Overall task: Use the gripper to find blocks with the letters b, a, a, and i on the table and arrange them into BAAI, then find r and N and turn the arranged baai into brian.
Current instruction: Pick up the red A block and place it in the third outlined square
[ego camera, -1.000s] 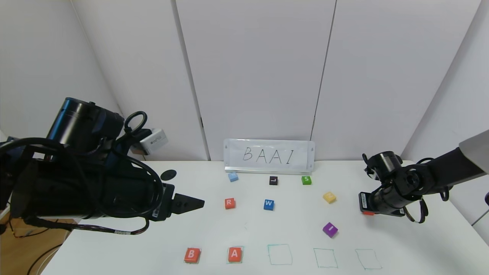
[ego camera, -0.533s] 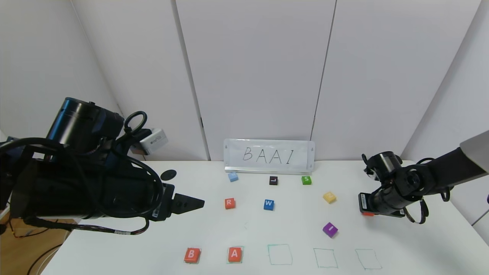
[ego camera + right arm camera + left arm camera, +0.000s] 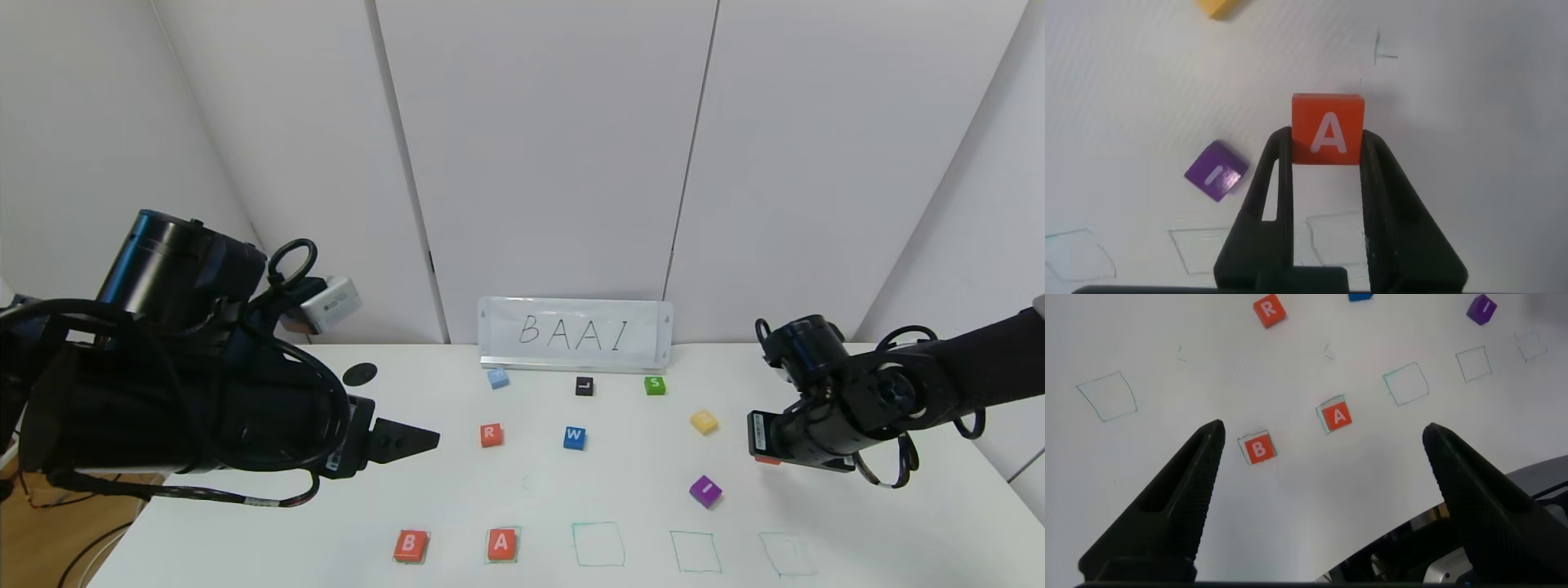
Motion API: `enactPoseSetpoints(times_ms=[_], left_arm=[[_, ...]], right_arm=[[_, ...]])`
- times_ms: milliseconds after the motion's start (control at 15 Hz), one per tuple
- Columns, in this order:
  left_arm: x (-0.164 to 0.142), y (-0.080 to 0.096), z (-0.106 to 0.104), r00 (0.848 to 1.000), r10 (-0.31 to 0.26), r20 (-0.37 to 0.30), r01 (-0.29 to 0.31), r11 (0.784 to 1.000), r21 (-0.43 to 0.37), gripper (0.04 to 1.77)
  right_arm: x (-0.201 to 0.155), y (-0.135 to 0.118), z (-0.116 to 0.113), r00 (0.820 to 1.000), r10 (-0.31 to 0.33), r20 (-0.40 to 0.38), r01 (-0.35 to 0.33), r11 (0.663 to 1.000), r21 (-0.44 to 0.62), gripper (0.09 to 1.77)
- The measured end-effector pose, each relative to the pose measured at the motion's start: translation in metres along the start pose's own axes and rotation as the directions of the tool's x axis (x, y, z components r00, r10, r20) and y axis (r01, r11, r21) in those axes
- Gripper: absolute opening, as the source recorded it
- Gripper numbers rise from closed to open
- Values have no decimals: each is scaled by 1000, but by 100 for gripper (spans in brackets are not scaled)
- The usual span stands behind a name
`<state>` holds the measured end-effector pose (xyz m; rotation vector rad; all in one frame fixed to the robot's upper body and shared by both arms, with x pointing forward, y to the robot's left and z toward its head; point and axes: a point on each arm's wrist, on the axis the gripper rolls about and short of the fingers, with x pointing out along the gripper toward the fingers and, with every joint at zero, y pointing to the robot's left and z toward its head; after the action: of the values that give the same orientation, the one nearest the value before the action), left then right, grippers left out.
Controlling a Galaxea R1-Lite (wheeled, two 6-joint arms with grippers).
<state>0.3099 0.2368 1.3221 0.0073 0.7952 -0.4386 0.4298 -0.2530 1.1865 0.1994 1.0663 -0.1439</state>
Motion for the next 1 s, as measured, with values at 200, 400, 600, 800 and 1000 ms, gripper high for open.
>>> enactPoseSetpoints(times_ms=[200,400,600,800,1000], left_arm=[[-3,-5,-3,1000,-11,2,11,1000,16,172],[-5,-12,-7,1000,-29,-4,29,999,37,172],[-7,-16,-10,999,-42,-6,42,998,53,172],[-8,-16,-10,999,-43,-2,43,997,57,172],[-13,-16,-10,999,-46,12,45,997,59,172]], right_arm=[[-24,22,-15,1000,17,9,-17,999,-33,54],[-45,41,-27,998,51,28,-48,996,-80,54],[-57,57,-37,997,71,43,-65,990,-126,54],[-66,73,-50,996,71,58,-60,983,-172,54],[-81,94,-63,997,78,18,-74,981,-177,54]])
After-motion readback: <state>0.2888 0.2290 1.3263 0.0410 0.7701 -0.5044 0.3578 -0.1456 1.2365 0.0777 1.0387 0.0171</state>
